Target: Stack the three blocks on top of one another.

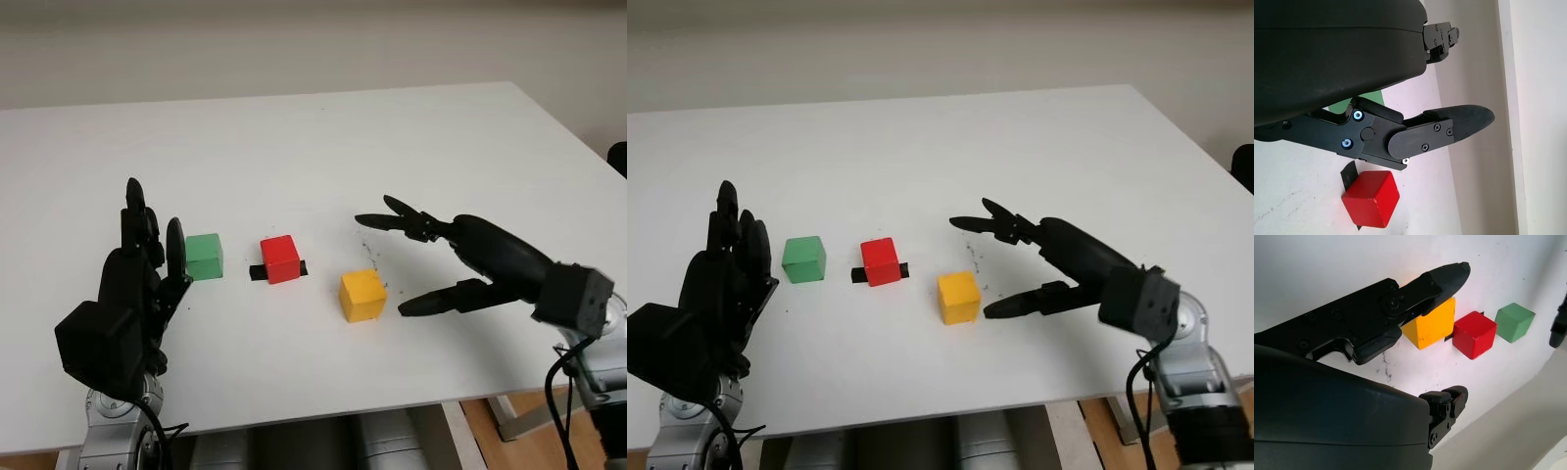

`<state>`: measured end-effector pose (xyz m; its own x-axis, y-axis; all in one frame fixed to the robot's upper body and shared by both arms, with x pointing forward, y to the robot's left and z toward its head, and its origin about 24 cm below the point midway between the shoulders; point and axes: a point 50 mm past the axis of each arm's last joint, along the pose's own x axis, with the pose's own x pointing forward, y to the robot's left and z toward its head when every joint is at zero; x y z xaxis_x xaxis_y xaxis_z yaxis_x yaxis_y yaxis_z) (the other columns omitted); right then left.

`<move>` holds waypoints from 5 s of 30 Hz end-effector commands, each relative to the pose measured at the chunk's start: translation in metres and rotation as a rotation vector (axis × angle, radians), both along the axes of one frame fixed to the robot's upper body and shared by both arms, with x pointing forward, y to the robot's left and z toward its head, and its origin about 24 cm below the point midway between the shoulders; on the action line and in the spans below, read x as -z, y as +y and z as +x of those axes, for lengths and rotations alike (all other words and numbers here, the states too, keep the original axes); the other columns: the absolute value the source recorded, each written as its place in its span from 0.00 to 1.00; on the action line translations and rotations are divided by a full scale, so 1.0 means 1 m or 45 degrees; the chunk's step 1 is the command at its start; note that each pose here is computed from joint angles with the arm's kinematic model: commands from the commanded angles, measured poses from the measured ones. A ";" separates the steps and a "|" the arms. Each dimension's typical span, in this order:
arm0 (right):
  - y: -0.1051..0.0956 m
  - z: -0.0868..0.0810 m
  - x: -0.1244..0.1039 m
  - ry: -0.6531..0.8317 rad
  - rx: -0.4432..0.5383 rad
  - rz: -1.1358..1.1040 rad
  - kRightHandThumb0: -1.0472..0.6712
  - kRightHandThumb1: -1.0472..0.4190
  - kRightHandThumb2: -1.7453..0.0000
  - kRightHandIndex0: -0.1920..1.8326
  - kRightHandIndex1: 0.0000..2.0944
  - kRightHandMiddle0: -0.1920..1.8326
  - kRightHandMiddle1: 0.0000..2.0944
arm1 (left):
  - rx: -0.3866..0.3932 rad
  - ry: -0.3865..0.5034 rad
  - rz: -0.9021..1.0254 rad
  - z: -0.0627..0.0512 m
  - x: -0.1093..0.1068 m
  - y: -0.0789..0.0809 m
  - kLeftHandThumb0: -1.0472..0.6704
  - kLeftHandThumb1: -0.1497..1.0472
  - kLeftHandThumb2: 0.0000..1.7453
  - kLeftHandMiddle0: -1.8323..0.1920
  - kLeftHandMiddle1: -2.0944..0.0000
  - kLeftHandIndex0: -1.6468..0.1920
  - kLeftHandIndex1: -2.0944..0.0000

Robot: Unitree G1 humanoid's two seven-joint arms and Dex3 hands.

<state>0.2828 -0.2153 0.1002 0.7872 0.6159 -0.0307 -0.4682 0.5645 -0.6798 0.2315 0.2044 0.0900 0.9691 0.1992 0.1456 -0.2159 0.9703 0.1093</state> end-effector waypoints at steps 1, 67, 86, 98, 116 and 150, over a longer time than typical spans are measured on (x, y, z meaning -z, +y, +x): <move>0.005 -0.001 0.007 -0.017 0.008 -0.004 0.20 0.14 0.98 0.05 0.02 0.25 0.04 | 0.001 -0.023 0.009 0.002 -0.004 0.001 0.22 1.00 0.36 0.97 0.97 0.98 0.97; 0.010 0.016 0.037 -0.179 0.165 -0.080 0.36 0.05 0.97 0.20 0.04 0.25 0.73 | -0.029 -0.020 0.019 -0.002 -0.003 0.001 0.22 1.00 0.36 0.97 0.97 0.97 0.97; 0.042 0.044 0.003 0.043 0.077 0.259 0.31 0.07 0.97 0.19 0.02 0.30 0.71 | -0.029 -0.016 0.021 -0.002 -0.002 0.000 0.23 1.00 0.36 0.97 0.98 0.98 0.97; 0.071 0.076 -0.046 0.048 -0.108 0.233 0.27 0.09 0.97 0.21 0.03 0.33 0.72 | -0.032 -0.027 0.033 0.000 -0.003 -0.001 0.23 1.00 0.37 0.97 0.97 0.98 0.98; 0.124 0.101 -0.040 0.178 -0.163 0.299 0.29 0.11 0.97 0.21 0.03 0.34 0.70 | -0.047 -0.037 0.041 0.000 -0.005 0.001 0.22 1.00 0.36 0.97 0.97 0.97 0.97; 0.126 0.103 -0.002 0.373 -0.049 0.223 0.28 0.10 0.97 0.22 0.03 0.32 0.72 | -0.043 -0.019 0.029 -0.003 -0.003 0.001 0.22 1.00 0.36 0.97 0.97 0.97 0.97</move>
<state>0.3828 -0.0899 0.0957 0.7384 0.6570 -0.1525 -0.6562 0.6476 -0.3874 0.2301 0.2044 0.0890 0.9628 0.2266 0.1475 -0.2453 0.9614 0.1244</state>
